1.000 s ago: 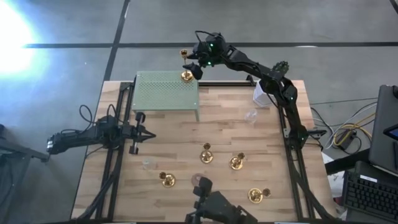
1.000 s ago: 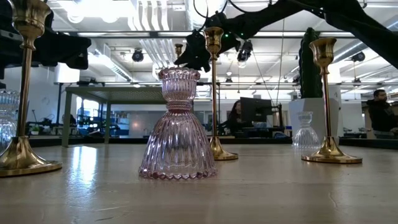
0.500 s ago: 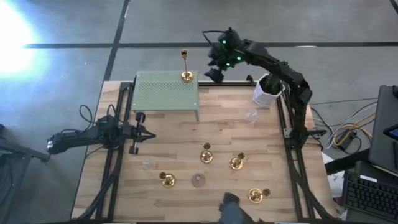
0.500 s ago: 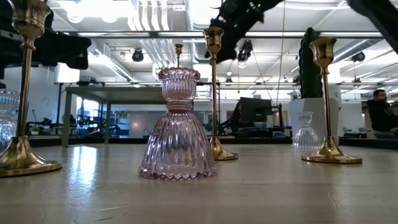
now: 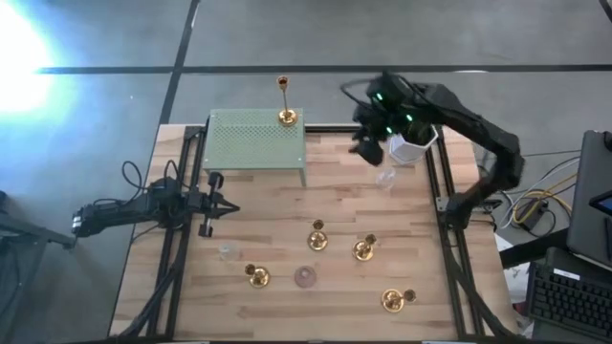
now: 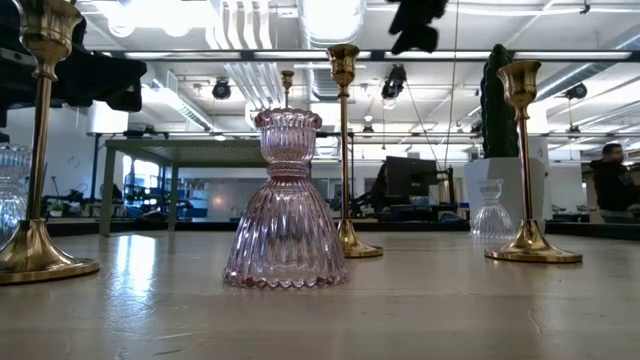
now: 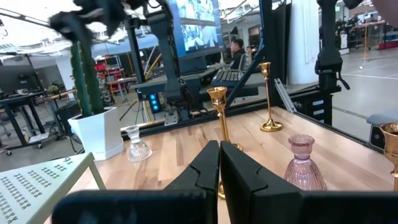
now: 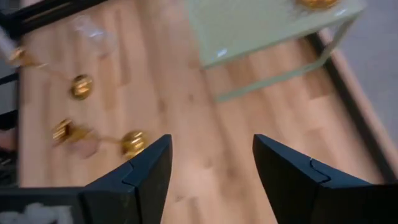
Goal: Pick & Place candle stick holders
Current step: Put the right transparent candle holder on the shelf
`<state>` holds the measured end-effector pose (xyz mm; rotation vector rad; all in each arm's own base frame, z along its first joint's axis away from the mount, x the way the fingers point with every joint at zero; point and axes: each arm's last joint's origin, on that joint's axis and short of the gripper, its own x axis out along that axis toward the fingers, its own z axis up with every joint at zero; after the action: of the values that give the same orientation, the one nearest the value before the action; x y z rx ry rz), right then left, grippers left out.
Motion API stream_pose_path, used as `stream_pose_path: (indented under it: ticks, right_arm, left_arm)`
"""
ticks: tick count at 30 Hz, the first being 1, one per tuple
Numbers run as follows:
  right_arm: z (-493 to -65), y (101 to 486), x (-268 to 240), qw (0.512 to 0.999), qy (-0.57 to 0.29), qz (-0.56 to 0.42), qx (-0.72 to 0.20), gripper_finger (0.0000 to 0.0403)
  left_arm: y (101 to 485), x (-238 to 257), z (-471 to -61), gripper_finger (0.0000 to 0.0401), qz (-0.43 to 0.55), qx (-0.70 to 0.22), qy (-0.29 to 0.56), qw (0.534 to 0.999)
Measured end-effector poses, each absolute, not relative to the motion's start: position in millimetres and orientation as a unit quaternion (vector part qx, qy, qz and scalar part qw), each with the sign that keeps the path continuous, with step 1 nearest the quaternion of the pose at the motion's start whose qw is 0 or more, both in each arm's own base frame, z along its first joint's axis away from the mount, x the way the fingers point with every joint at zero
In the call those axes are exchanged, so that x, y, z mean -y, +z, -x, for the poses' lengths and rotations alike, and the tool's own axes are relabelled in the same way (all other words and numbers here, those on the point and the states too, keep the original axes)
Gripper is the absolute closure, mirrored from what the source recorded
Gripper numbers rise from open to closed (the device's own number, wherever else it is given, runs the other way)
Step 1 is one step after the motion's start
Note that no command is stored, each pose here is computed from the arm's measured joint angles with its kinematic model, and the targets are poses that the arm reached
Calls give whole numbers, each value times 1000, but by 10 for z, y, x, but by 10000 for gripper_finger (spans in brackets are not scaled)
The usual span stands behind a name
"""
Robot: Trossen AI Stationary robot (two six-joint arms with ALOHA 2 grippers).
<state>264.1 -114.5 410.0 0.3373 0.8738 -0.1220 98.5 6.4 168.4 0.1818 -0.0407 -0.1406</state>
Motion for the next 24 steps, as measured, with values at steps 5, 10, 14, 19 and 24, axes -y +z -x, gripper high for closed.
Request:
stream_pose_path:
  ticks: [5,10,14,19,24]
  right_arm:
    - [-2410,3986,727,893,-77,-169,-410,199]
    - [-2225,3783,439,894,-125,-167,-396,200]
    - [-2115,3497,347,873,-226,-173,-396,200]
    - [-2021,3033,324,827,-282,-215,-436,200]
    - [-1935,2632,331,769,-380,-260,-443,200]
  left_arm:
    - [1684,-64,-985,382,-91,20,-70,993]
    - [1684,-64,-985,382,-91,20,-70,993]
    - [1683,-64,-985,382,-91,20,-70,993]
    - [1684,-64,-985,382,-91,20,-70,993]
    - [1684,-64,-985,382,-91,20,-70,993]
